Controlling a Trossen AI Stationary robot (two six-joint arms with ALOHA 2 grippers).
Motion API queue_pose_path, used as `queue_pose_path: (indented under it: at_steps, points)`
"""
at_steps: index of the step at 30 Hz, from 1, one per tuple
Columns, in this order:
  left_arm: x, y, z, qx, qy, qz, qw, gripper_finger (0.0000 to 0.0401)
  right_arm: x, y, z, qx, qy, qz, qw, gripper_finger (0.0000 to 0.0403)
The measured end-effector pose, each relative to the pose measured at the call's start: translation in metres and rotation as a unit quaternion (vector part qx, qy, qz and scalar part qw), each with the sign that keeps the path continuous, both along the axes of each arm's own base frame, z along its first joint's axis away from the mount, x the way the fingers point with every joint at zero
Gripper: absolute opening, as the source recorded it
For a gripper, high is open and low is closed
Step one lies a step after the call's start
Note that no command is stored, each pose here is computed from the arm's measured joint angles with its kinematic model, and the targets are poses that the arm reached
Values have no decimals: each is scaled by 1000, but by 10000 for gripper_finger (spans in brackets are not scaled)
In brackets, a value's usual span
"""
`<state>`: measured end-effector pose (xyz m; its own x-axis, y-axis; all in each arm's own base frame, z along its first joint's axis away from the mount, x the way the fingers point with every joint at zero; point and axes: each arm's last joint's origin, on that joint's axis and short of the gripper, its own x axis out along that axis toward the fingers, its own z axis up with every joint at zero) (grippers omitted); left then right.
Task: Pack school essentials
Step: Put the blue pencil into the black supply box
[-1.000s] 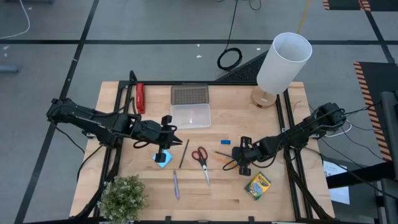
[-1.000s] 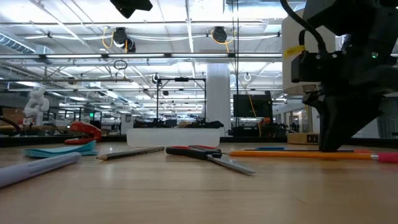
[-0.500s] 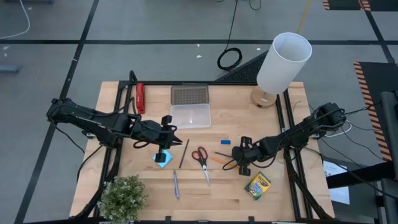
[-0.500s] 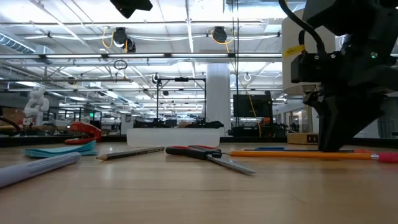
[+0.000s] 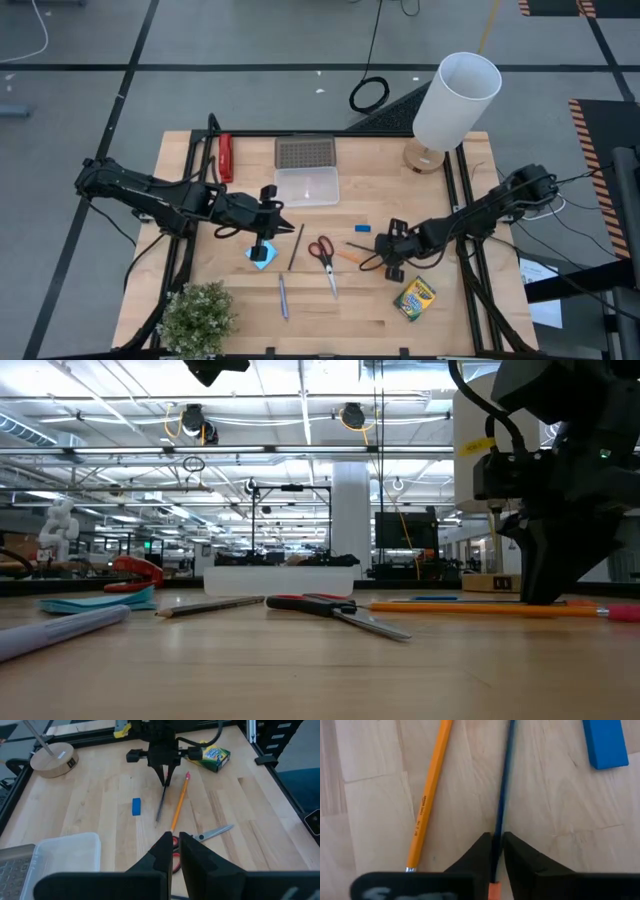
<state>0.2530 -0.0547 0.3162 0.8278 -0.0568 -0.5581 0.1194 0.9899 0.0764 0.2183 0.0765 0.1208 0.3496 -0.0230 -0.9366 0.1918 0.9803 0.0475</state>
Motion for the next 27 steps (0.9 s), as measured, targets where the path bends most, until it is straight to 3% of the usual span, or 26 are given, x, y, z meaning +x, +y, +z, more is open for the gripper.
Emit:
queue_pose_path:
  at_steps: [4, 13, 24, 27]
  points:
    - [1, 0, 2, 6, -9, -5, 1000, 35, -3, -5, -3, 0, 7, 10, 1000, 9]
    - [1, 0, 2, 9, -11, -8, 1000, 35, -7, -7, 13, 0, -20, 32, 999, 14]
    - [1, 0, 2, 7, -11, -6, 1000, 35, 2, -18, 55, 18, -117, 16, 993, 12]
    - [1, 0, 2, 6, -11, -6, 1000, 35, 13, -23, 75, -5, -137, 25, 990, 12]
